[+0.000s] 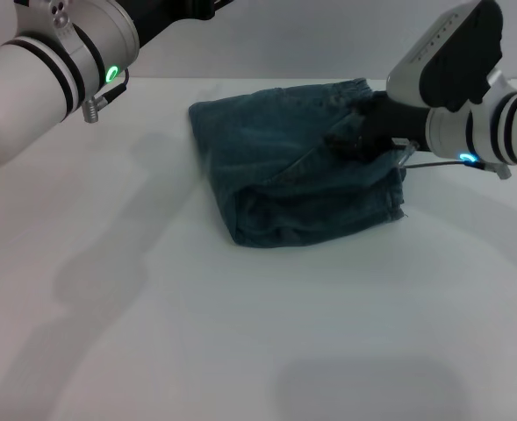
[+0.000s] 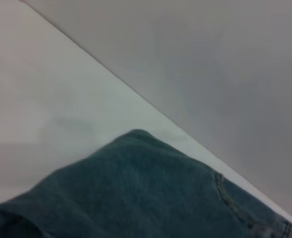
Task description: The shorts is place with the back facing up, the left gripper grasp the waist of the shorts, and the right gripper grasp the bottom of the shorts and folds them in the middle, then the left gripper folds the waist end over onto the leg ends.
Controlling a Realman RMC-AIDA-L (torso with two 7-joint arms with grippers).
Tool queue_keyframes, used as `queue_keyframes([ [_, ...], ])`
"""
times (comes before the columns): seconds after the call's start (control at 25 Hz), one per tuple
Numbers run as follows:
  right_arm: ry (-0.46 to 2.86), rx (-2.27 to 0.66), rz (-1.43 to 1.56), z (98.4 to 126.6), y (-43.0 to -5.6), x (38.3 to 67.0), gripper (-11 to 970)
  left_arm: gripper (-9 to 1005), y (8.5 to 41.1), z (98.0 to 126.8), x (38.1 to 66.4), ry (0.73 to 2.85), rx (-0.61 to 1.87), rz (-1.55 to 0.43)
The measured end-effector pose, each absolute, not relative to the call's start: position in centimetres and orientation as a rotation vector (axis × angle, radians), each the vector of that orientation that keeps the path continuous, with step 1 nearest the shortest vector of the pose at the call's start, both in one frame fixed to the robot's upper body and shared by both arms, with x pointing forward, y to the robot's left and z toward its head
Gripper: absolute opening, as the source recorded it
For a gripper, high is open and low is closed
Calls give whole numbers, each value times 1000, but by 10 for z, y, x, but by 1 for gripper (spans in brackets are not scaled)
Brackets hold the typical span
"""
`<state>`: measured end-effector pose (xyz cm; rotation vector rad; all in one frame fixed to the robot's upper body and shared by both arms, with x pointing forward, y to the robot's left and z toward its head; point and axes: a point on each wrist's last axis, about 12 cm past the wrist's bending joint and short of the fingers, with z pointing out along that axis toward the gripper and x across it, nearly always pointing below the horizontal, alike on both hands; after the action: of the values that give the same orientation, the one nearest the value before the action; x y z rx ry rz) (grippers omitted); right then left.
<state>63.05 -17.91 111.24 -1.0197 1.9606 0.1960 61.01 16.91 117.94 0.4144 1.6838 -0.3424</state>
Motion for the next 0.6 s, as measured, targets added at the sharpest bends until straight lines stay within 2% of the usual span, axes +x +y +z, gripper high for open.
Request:
queue_keyframes([
  [0.6, 2019, -1117, 281, 1101, -172, 618, 602, 842, 168, 1180, 611, 1681, 417, -343],
])
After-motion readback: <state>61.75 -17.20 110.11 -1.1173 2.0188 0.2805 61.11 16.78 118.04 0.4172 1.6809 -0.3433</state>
